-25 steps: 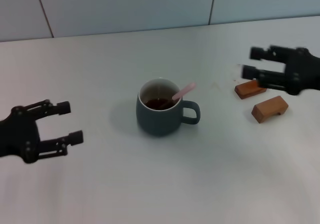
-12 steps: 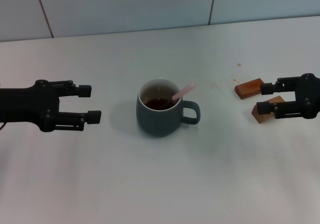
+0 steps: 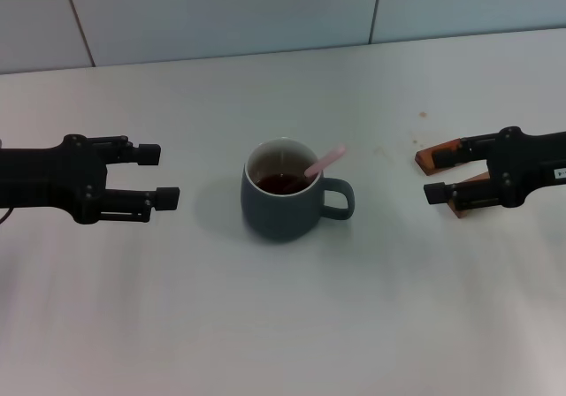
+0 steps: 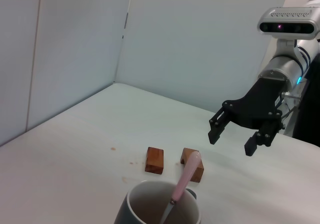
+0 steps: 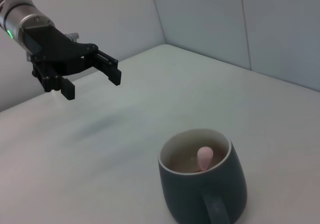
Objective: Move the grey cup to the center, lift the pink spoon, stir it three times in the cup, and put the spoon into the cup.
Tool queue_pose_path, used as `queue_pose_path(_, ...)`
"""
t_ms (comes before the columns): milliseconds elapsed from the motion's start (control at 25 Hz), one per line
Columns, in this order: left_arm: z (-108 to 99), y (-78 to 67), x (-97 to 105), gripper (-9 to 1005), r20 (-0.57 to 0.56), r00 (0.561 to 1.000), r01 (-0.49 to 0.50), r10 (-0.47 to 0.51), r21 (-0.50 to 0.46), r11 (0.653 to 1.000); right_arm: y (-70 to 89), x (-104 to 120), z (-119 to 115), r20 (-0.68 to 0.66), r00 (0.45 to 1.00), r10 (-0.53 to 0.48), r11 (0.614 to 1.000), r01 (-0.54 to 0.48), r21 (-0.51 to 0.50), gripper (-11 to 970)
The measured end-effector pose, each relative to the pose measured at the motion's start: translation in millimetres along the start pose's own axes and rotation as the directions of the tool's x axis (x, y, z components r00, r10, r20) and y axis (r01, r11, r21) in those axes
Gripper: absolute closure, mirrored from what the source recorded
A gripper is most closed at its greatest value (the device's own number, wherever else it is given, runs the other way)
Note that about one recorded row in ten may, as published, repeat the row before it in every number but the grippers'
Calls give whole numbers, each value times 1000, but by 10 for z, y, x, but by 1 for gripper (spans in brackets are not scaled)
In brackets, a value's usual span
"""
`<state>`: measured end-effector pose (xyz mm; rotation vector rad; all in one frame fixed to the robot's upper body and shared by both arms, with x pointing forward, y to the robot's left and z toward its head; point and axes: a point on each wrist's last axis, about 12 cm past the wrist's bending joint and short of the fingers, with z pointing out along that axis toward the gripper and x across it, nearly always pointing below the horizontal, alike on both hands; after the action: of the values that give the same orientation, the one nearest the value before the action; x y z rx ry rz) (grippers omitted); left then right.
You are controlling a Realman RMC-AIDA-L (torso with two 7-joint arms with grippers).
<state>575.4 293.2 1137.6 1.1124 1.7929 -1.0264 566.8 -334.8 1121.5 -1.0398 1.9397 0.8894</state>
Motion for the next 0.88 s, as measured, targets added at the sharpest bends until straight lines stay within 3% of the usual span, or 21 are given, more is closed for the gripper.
queue_pose_path(880,48,-22,6,181,-16,1000,-1,1,23,1000,-3,-10,-38,20,1000,0,1000,0,11,285)
